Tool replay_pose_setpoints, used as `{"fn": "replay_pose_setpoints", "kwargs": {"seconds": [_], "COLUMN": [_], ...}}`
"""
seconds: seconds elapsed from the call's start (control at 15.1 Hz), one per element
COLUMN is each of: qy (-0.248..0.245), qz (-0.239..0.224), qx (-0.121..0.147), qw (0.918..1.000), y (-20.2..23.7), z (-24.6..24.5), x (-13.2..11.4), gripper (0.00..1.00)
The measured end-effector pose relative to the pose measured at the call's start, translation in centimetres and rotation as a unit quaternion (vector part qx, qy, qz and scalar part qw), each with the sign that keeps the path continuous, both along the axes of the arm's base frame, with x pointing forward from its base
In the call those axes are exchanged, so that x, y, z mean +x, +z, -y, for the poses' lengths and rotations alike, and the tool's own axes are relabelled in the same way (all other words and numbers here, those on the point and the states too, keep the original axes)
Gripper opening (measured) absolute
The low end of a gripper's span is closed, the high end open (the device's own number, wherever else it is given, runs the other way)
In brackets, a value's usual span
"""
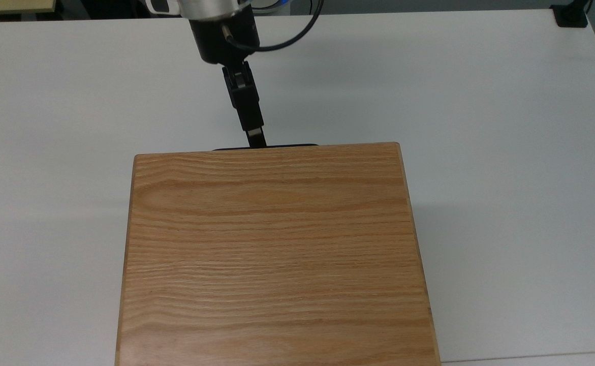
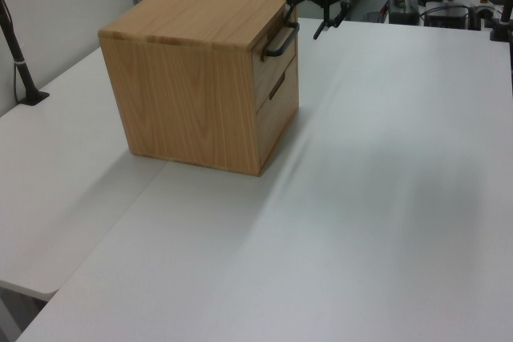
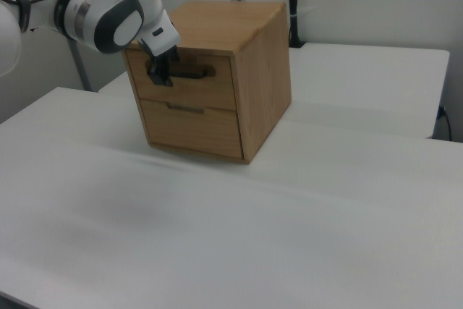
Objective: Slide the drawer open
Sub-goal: 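Lower the gripper toward the black handle of the upper drawer, then close the gripper on the black handle of the upper drawer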
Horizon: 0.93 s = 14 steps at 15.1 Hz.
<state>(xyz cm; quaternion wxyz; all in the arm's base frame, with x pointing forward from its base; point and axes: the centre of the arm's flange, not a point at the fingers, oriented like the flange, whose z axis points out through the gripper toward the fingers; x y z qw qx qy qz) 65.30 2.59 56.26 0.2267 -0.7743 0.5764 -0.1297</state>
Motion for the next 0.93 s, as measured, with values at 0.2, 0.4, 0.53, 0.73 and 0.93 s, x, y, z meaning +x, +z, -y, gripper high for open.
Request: {"fn": "replay_pose_setpoints", "kwargs": {"seconds": [0.2, 0.4, 0.53, 0.73, 0.93], "qy": [0.002, 0.002, 0.002, 0.003, 0.003], "qz": [-0.006, -0.006, 0.002, 0.004, 0.006], "qx": [0.000, -0.001, -0.002, -0.002, -0.002], "qw": [1.0000, 1.0000, 1.0000, 1.0000, 1.0000], "y": [-0.8, -1.4, -1.9, -2.4, -2.4], "z": [-0.4, -0.5, -0.9, -1.2, -1.2], "x": [0.3, 0.6, 1.0, 1.3, 1.3], "gripper": [0.64, 0.56, 0.55, 0.49, 0.32]}}
